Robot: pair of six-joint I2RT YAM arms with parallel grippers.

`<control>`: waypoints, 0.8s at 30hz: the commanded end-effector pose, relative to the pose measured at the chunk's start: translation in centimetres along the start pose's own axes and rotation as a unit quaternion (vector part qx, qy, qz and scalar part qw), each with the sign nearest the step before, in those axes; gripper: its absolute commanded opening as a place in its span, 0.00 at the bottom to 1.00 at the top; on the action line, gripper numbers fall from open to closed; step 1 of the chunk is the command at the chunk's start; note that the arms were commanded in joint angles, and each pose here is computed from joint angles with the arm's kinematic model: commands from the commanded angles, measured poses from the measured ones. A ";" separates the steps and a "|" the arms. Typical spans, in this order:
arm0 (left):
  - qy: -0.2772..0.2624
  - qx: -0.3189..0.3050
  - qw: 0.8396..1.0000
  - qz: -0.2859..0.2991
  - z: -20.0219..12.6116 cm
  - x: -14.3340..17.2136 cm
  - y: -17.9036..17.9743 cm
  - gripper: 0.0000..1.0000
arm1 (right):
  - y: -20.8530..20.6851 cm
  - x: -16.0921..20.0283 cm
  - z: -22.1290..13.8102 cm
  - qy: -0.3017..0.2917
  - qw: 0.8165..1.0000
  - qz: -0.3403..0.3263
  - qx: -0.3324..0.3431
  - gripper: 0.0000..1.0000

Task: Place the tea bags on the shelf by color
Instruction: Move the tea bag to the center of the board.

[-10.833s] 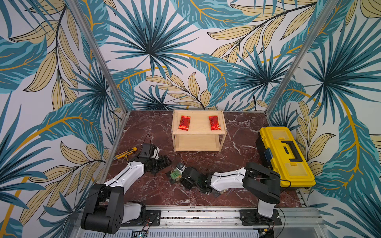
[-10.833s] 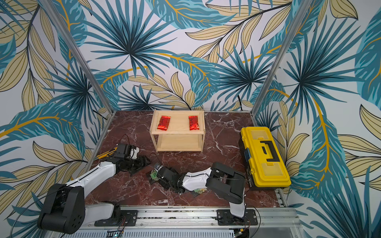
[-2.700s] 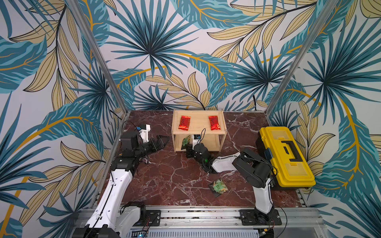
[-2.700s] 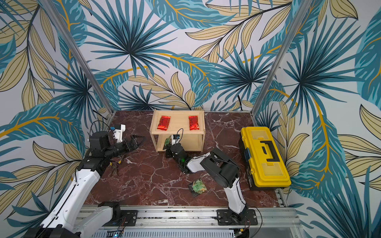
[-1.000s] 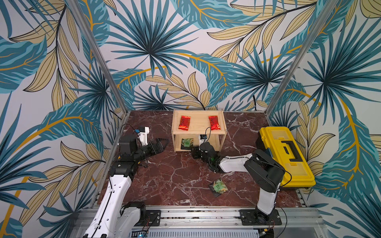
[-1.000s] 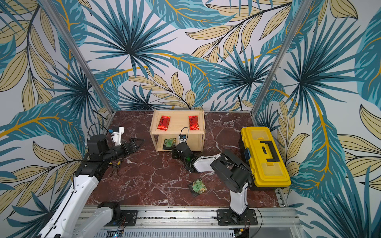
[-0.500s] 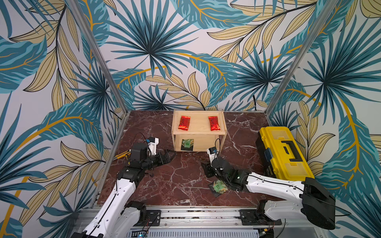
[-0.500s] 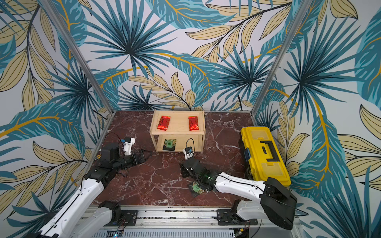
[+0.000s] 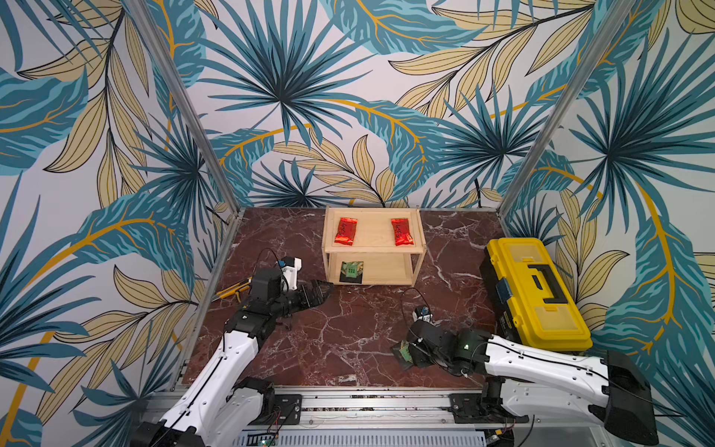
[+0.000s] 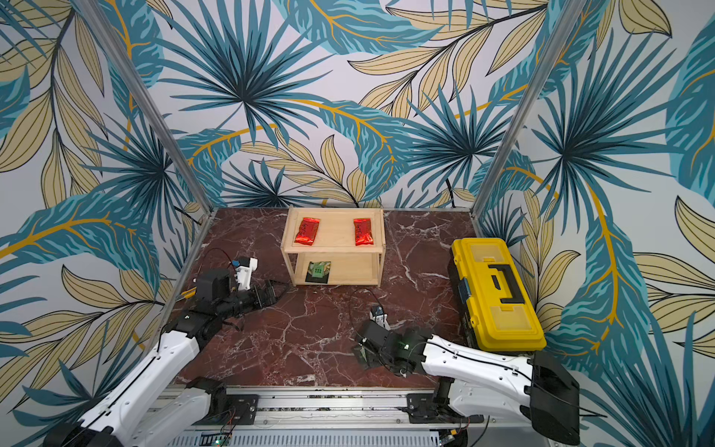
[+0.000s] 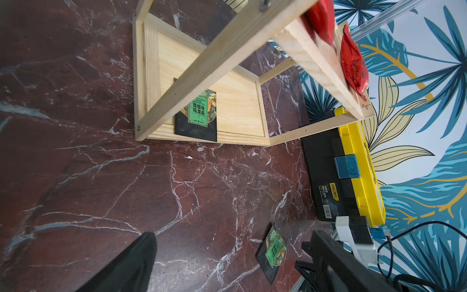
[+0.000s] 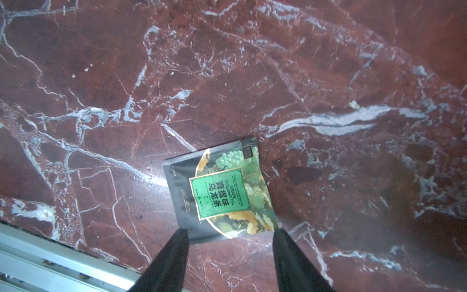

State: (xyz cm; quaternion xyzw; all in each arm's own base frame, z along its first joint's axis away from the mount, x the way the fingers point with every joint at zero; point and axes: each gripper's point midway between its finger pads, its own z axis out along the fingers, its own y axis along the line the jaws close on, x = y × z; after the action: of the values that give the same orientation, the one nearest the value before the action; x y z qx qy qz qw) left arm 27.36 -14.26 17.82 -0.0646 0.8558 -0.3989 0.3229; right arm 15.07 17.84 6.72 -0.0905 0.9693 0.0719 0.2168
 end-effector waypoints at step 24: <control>0.012 -0.023 1.000 0.015 0.1 0.4 0.8 1.00 | 5.1 -1.2 5.8 -0.023 0.997 -0.051 -0.047 0.65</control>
State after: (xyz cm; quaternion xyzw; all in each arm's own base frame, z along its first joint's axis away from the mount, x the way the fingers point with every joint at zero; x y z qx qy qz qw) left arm 26.96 -14.01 16.39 -0.0620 0.8709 -0.3807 0.3047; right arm 16.49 22.87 2.33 -0.1023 0.9616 0.1214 0.2239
